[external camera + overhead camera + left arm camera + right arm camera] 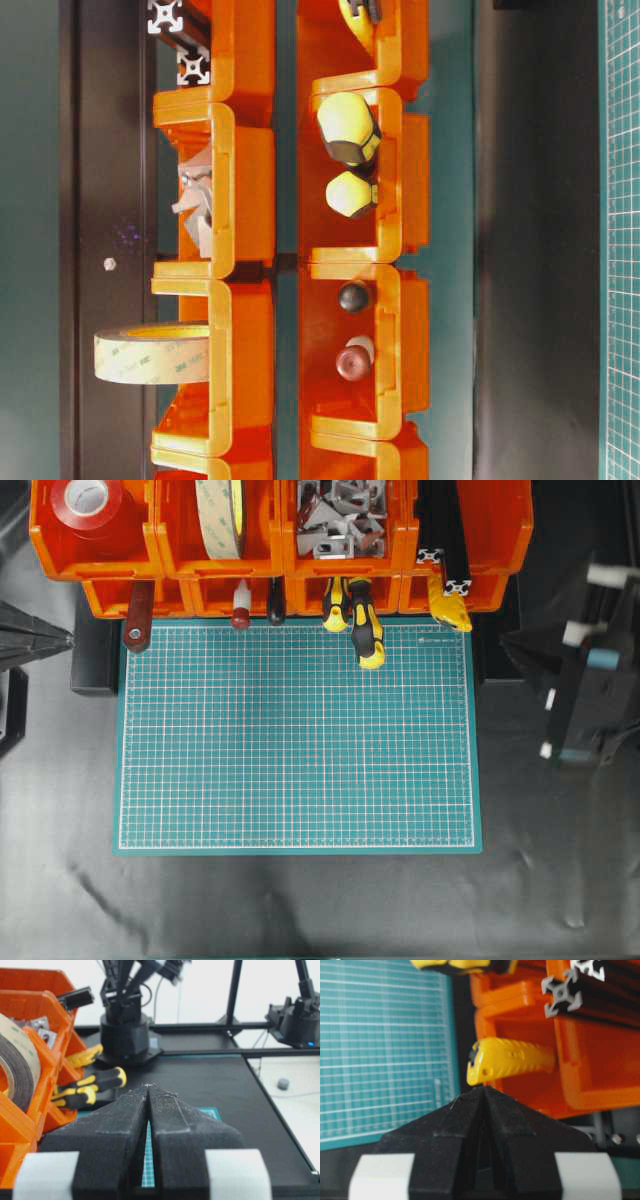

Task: Pick cutter from container rack with right arm.
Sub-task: 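Move the right gripper to the yellow box cutter in the orange rack, then close the right gripper on the yellow cutter and lift it out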

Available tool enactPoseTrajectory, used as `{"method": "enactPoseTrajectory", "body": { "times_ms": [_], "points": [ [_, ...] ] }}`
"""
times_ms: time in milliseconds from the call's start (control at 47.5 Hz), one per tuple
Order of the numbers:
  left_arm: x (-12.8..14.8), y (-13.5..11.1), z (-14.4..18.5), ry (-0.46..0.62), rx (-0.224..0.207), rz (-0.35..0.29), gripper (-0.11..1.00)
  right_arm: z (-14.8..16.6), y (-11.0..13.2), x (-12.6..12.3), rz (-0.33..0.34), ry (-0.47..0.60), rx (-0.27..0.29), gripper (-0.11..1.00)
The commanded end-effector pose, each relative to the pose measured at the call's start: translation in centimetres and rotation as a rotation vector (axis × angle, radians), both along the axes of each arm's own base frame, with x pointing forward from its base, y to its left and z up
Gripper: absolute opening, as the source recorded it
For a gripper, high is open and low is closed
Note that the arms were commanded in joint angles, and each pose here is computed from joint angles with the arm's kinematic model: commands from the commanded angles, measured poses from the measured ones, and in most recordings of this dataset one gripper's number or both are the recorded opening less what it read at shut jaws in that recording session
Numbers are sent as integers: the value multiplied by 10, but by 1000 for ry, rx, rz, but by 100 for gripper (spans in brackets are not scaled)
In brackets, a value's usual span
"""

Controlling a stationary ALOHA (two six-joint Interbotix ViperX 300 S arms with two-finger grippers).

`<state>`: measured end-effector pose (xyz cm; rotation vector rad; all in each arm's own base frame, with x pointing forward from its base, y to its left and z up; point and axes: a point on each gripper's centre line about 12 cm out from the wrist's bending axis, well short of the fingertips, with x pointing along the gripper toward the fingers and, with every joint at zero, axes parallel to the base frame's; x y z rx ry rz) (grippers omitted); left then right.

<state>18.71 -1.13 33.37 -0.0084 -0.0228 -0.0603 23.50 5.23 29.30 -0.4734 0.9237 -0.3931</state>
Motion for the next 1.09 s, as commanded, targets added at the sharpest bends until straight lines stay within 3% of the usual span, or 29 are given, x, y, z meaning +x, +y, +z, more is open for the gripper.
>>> {"method": "enactPoseTrajectory", "body": {
  "times_ms": [0, 211, 274, 337, 505, 568, 758, 1074],
  "points": [
    [1, -1, 12, -28, -2, -3, 0, -5, 7, 3, -7, -18, -70, 0],
    [1, -1, 11, -24, -2, -6, 0, -27, 11, 12, -21, 48, -146, 0],
    [1, -2, 11, -23, -1, -9, 0, -32, 9, 14, -31, 61, -154, 6],
    [1, -2, 11, -23, -1, -11, 0, -36, 5, 15, -42, 67, -154, 17],
    [2, -2, 10, -20, -3, -12, 0, -42, -1, 22, -33, 54, -127, 65],
    [1, -2, 11, -21, -3, -12, 0, -45, -3, 24, -30, 52, -131, 78],
    [0, -2, 12, -27, -3, -12, 0, -56, -13, 31, -39, 70, -163, 71],
    [1, -7, 9, -18, -3, -37, 0, -74, -25, 45, -58, 119, -214, 71]
  ]
}}
